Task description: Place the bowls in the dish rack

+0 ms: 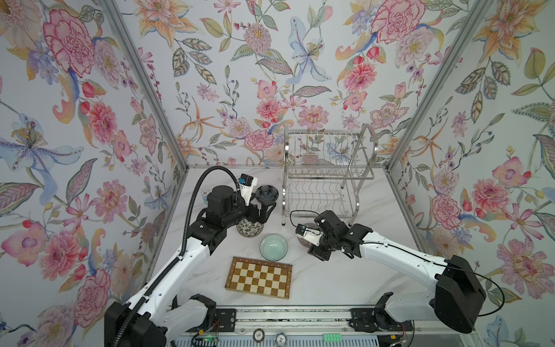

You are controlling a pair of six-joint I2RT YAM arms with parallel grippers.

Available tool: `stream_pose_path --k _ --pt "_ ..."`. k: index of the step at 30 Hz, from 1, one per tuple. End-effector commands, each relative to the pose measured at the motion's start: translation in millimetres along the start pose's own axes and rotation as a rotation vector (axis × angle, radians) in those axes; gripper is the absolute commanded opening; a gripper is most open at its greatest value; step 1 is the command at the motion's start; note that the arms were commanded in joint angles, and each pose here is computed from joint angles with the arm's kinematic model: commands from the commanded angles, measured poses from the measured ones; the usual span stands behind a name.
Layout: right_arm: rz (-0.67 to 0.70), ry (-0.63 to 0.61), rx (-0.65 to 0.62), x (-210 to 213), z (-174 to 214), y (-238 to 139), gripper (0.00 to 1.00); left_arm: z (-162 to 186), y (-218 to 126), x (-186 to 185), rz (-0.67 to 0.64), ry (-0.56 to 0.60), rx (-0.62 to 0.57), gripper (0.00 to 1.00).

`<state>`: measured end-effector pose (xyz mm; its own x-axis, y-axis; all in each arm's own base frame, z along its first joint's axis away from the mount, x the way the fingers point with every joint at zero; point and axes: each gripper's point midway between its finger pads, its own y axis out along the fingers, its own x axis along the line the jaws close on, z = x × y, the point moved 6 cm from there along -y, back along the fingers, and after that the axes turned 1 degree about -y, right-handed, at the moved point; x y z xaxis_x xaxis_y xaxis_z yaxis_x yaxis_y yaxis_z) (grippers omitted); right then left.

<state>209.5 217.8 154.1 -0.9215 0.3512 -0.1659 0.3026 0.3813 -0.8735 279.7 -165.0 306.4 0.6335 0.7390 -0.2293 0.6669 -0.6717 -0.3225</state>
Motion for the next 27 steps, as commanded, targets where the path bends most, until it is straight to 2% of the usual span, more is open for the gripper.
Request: stream_pose_path --k 1,4,10,19,27 --pt "0.008 -0.050 0.063 -1 3 4 0.59 15 7 1 0.014 0.083 0.042 0.99" --pt "0.017 -0.072 0.081 -3 3 5 0.58 38 14 -9 0.176 0.091 0.108 0.99" --pt "0.016 -0.113 0.084 -5 -4 11 0.56 52 20 -5 0.259 0.015 0.100 0.99" --pt "-0.010 -0.142 0.121 -1 -12 30 0.50 46 21 18 0.073 0.014 0.090 0.99" --pt "-0.007 -0.145 0.153 0 -14 46 0.40 38 13 48 -0.140 -0.004 0.043 0.99"
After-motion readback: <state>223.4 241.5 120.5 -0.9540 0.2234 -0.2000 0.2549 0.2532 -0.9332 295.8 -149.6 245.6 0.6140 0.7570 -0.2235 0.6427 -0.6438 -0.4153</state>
